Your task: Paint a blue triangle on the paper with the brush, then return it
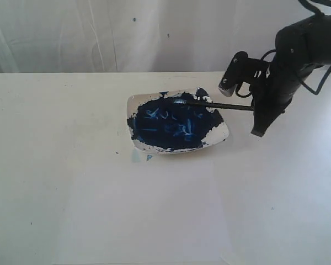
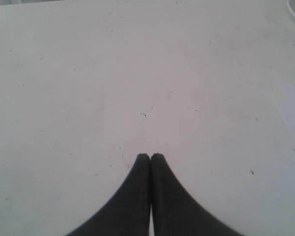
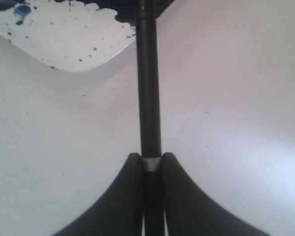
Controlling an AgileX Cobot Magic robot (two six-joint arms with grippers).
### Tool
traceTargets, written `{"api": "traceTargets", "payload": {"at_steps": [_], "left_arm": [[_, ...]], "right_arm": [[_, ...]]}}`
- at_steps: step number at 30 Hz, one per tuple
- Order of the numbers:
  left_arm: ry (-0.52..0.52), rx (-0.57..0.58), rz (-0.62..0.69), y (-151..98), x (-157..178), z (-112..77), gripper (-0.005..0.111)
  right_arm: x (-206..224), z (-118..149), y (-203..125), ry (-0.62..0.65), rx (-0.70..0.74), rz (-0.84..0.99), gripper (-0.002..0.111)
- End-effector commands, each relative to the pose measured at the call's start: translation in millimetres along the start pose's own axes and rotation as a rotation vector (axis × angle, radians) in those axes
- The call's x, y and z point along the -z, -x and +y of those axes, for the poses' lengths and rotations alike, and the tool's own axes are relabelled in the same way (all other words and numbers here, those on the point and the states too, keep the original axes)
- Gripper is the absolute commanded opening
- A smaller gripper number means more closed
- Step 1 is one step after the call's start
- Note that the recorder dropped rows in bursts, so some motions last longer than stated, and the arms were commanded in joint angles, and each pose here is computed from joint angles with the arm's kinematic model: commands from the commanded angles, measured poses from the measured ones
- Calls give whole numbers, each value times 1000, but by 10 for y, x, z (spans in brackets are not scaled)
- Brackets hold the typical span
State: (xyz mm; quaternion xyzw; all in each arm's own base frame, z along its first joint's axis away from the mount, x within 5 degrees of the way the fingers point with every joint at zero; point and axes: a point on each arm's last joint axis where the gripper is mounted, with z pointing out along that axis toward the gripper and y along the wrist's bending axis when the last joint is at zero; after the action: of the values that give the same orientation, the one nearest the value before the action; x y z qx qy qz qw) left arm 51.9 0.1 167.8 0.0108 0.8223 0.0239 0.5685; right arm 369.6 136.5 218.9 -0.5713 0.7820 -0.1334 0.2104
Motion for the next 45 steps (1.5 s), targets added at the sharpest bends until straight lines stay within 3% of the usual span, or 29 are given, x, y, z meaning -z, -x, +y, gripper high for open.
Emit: {"api": "traceTargets", "payload": {"at_steps": [1,9,21,30,35,36,39,42,45], "left_arm": [[-7,15,-2,-11,-3,-6,0],[-7,15,-2,-11,-3,-6,0],[-7,15,-2,-11,-3,-6,0],[-7,15,-2,-11,-3,-6,0],[-7,15,-2,-11,-3,-6,0],[-7,15,-2,-11,-3,-6,0],[-7,15,-2,-11,-3,-6,0],[-7,15,-2,-11,-3,-6,0],[-7,15,-2,-11,-3,-6,0]], "right_arm": [[18,-130,-82,-35,110,-26,0],[-235,-131,-135,7,209,-60,0],[-477,-172,-147,-42,189,-94,0],[-647,-100,-172,2,193,-71,0],[-655,-97,-173,4,193,-70,15],[-655,-97,-173,4,193,-70,25],[-648,-100,-172,3,172,-71,36],[-512,-171,-172,-40,32,-69,45],[-241,-272,-157,-95,-154,-103,45]]}}
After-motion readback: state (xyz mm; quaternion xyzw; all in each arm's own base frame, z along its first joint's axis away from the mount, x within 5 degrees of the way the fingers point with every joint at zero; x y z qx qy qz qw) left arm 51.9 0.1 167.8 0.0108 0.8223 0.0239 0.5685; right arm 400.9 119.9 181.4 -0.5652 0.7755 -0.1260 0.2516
